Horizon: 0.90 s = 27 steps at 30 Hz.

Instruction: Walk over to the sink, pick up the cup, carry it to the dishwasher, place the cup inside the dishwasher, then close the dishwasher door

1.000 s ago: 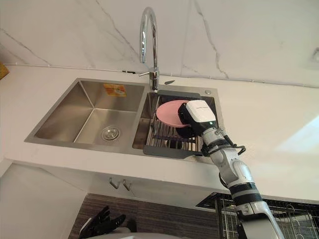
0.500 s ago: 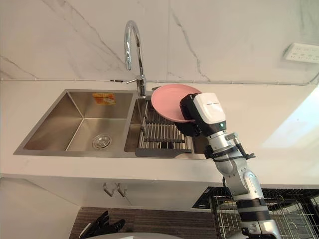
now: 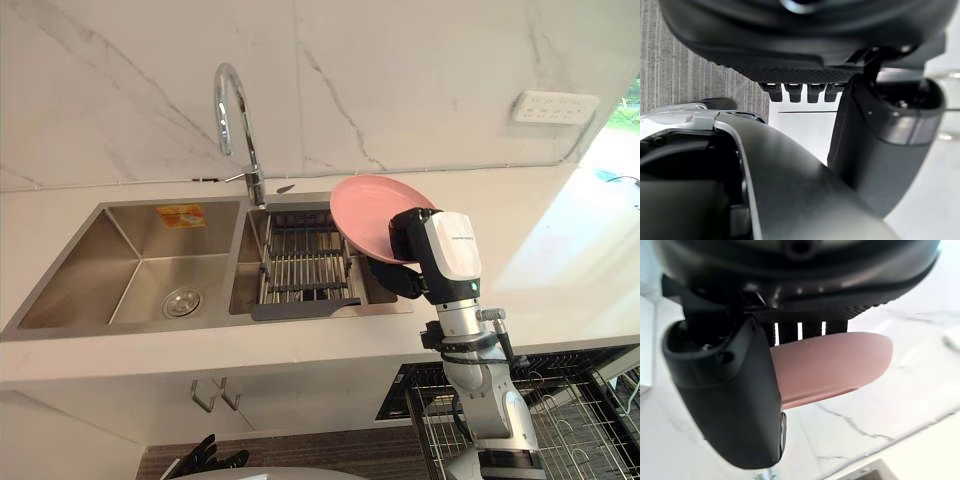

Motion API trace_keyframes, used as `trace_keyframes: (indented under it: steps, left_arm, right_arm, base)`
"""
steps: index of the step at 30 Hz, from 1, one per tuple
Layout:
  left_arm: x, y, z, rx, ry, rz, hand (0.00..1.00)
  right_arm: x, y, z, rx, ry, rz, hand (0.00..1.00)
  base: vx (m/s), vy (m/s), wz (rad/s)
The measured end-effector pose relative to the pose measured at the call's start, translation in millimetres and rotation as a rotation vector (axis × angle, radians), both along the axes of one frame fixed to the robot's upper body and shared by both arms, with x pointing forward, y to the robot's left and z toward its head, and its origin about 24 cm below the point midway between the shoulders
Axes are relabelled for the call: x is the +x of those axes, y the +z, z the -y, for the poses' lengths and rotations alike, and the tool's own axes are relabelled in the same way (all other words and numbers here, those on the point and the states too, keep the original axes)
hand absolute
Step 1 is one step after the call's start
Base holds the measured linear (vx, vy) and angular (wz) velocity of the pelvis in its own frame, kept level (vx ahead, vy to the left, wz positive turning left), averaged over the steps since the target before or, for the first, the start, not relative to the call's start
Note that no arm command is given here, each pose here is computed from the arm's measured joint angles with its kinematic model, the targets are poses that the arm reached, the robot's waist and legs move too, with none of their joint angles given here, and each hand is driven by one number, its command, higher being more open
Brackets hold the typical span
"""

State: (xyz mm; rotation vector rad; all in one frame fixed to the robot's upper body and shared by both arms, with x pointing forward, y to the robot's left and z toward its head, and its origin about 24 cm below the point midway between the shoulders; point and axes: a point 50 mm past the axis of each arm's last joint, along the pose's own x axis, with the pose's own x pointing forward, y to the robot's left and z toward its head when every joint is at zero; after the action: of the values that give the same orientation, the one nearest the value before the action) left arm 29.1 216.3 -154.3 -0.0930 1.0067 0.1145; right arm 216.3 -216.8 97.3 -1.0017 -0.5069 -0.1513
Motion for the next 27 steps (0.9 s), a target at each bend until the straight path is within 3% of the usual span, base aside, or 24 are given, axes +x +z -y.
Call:
trace_keyframes:
  steps: [13,20,27]
  left_arm:
    - [-9.1,-2.0,6.4,-0.004,0.016,-0.004,1.0]
    - [-11.4,0.1,6.9,0.005,0.115,0.021,1.0]
    - [-19.9,6.9,-7.1,0.053,0.183,0.057,1.0]
  right_arm:
    - [-29.4,-8.0,38.1,0.016,-0.229,0.004,0.0]
    - [-37.9,6.7,29.6,0.02,-0.213,0.102,0.0]
    - [-26.9,-3.4,24.3,0.033,-0.22,0.084,0.0]
  base:
    - [0.01,0.029,-0.53]
    - [-0.06,0.075,-0.84]
    - [-0.03,0.021,-0.66]
